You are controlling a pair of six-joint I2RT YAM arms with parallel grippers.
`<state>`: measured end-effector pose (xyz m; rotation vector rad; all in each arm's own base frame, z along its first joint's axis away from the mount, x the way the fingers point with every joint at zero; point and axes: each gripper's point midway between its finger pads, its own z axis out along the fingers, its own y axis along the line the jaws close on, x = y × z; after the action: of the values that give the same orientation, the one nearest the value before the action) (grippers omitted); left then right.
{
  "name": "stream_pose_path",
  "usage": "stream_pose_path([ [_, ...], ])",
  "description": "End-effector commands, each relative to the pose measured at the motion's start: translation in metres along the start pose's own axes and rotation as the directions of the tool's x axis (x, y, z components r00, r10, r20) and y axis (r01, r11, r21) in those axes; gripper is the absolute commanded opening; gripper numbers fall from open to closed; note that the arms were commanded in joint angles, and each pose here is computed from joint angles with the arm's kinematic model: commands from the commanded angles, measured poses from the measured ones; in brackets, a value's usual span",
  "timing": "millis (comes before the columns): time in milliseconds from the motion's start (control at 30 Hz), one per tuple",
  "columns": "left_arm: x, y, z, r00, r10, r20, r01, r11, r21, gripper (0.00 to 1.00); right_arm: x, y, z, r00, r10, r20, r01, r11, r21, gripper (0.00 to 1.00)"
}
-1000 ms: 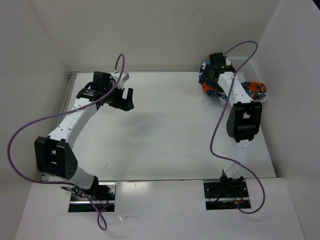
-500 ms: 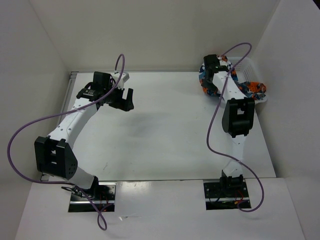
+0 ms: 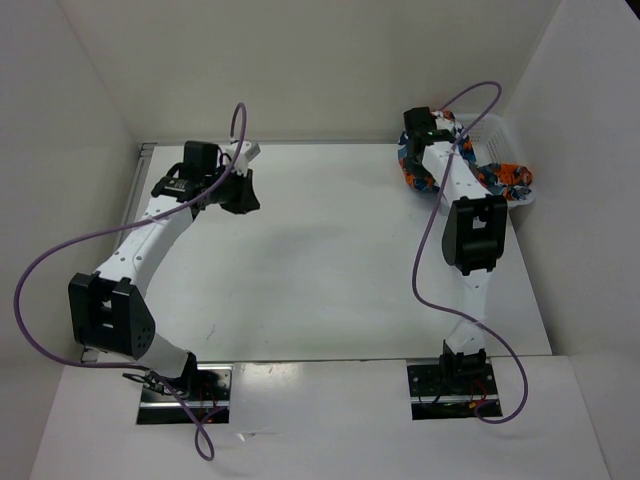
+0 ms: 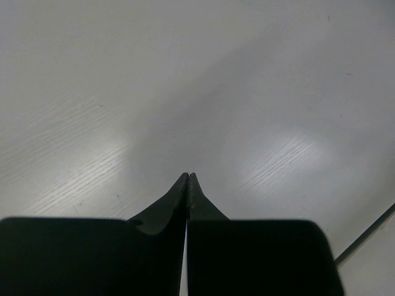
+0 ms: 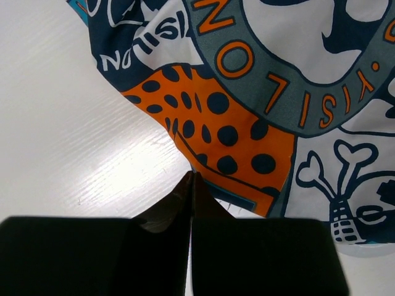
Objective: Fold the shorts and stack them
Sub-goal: Grab the shorts from the pile
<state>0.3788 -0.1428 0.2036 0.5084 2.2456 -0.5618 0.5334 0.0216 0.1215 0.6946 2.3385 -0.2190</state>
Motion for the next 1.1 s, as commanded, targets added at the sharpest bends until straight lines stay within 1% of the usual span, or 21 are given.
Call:
stream_pose_path([
  [0, -0.034, -0.01, -0.012, 0.991, 0.045, 0.123, -0.053, 0.996, 0.067, 0.01, -0.027, 0.009, -0.03, 0.997, 0.018, 0.08, -0.016, 0.999, -0.027, 0.0],
  [133, -0.052, -0.009, -0.019, 0.974, 0.072, 0.214, -0.094, 0.991, 0.094, 0.01, -0.033, 0.008, -0.037, 0.995, 0.029, 0.097, -0.025, 0.999, -0.039, 0.0],
  [233, -0.06, 0.009, -0.032, 0.956, 0.087, 0.279, -0.1, 0.994, 0.035, 0.03, -0.036, 0.006, -0.044, 0.994, 0.025, 0.107, -0.021, 0.999, -0.045, 0.0],
  [267, -0.048, 0.015, -0.029, 0.957, 0.077, 0.28, -0.09, 0.995, 0.033, 0.03, -0.038, 0.008, -0.045, 0.993, 0.03, 0.113, -0.024, 0.998, -0.05, 0.0],
  [300, -0.05, 0.016, -0.035, 0.942, 0.094, 0.323, -0.113, 0.993, 0.04, 0.05, -0.038, 0.006, -0.047, 0.993, 0.03, 0.115, -0.025, 0.998, -0.051, 0.0],
  [333, -0.062, 0.02, -0.041, 0.904, 0.135, 0.405, -0.168, 0.985, 0.049, 0.07, -0.038, 0.01, -0.052, 0.992, 0.029, 0.122, -0.022, 0.998, -0.062, 0.0],
  [433, -0.055, 0.025, -0.038, 0.879, 0.155, 0.45, -0.211, 0.974, 0.077, 0.08, -0.034, 0.008, -0.05, 0.993, 0.014, 0.115, -0.007, 0.998, -0.055, 0.0],
  [500, -0.055, 0.029, -0.042, 0.889, 0.139, 0.435, -0.187, 0.98, 0.069, 0.1, -0.033, 0.007, -0.052, 0.993, 0.014, 0.115, -0.007, 0.998, -0.056, 0.0],
  [567, -0.07, 0.031, -0.054, 0.886, 0.146, 0.44, -0.177, 0.984, 0.029, 0.23, -0.029, 0.007, -0.05, 0.994, 0.013, 0.11, -0.006, 0.998, -0.063, 0.0],
  [600, -0.07, 0.03, -0.055, 0.89, 0.141, 0.434, -0.171, 0.985, 0.032, 0.34, -0.028, 0.006, -0.053, 0.994, 0.014, 0.107, -0.007, 0.997, -0.072, 0.0],
  [633, -0.074, 0.029, -0.058, 0.886, 0.147, 0.441, -0.177, 0.984, 0.029, 0.73, -0.028, 0.007, -0.053, 0.995, 0.005, 0.103, 0.003, 0.997, -0.079, 0.02],
  [667, -0.07, 0.029, -0.059, 0.895, 0.135, 0.426, -0.161, 0.987, 0.026, 0.85, -0.028, 0.007, -0.053, 0.995, 0.005, 0.103, 0.003, 0.997, -0.079, 0.15],
  [700, -0.072, 0.028, -0.062, 0.896, 0.133, 0.423, -0.159, 0.987, 0.027, 0.92, -0.026, 0.006, -0.053, 0.995, 0.001, 0.096, 0.007, 0.997, -0.075, 0.46],
  [733, -0.072, 0.027, -0.063, 0.899, 0.128, 0.418, -0.155, 0.988, 0.03, 0.96, -0.024, 0.001, -0.051, 0.995, -0.015, 0.1, 0.021, 0.998, -0.052, 0.65],
  [767, -0.071, 0.026, -0.064, 0.906, 0.118, 0.406, -0.145, 0.989, 0.035, 0.99, -0.023, 0.003, -0.053, 0.993, -0.032, 0.111, 0.037, 0.998, -0.042, 0.74],
  [800, -0.068, 0.026, -0.063, 0.911, 0.111, 0.397, -0.138, 0.99, 0.039, 0.99, -0.024, 0.003, -0.054, 0.991, -0.052, 0.124, 0.055, 0.998, -0.024, 0.77],
  [833, -0.066, 0.026, -0.062, 0.915, 0.105, 0.39, -0.132, 0.99, 0.042, 0.99, -0.029, -0.004, -0.057, 0.983, -0.08, 0.166, 0.074, 0.996, 0.044, 0.81],
  [867, -0.064, 0.026, -0.061, 0.923, 0.092, 0.374, -0.119, 0.992, 0.049, 0.99, -0.02, 0.003, -0.059, 0.97, -0.162, 0.179, 0.149, 0.985, 0.082, 0.81],
  [933, -0.062, 0.027, -0.061, 0.929, 0.082, 0.361, -0.106, 0.993, 0.045, 0.99, -0.021, -0.008, -0.061, 0.939, -0.261, 0.222, 0.205, 0.947, 0.246, 0.81],
  [967, -0.058, 0.029, -0.058, 0.935, 0.071, 0.347, -0.094, 0.994, 0.051, 0.99, -0.012, -0.005, -0.061, 0.923, -0.318, 0.218, 0.252, 0.925, 0.284, 0.81],
  [1067, -0.053, 0.028, -0.054, 0.942, 0.057, 0.33, -0.084, 0.994, 0.069, 0.99, -0.005, -0.013, -0.054, 0.904, -0.372, 0.211, 0.281, 0.888, 0.364, 0.82],
])
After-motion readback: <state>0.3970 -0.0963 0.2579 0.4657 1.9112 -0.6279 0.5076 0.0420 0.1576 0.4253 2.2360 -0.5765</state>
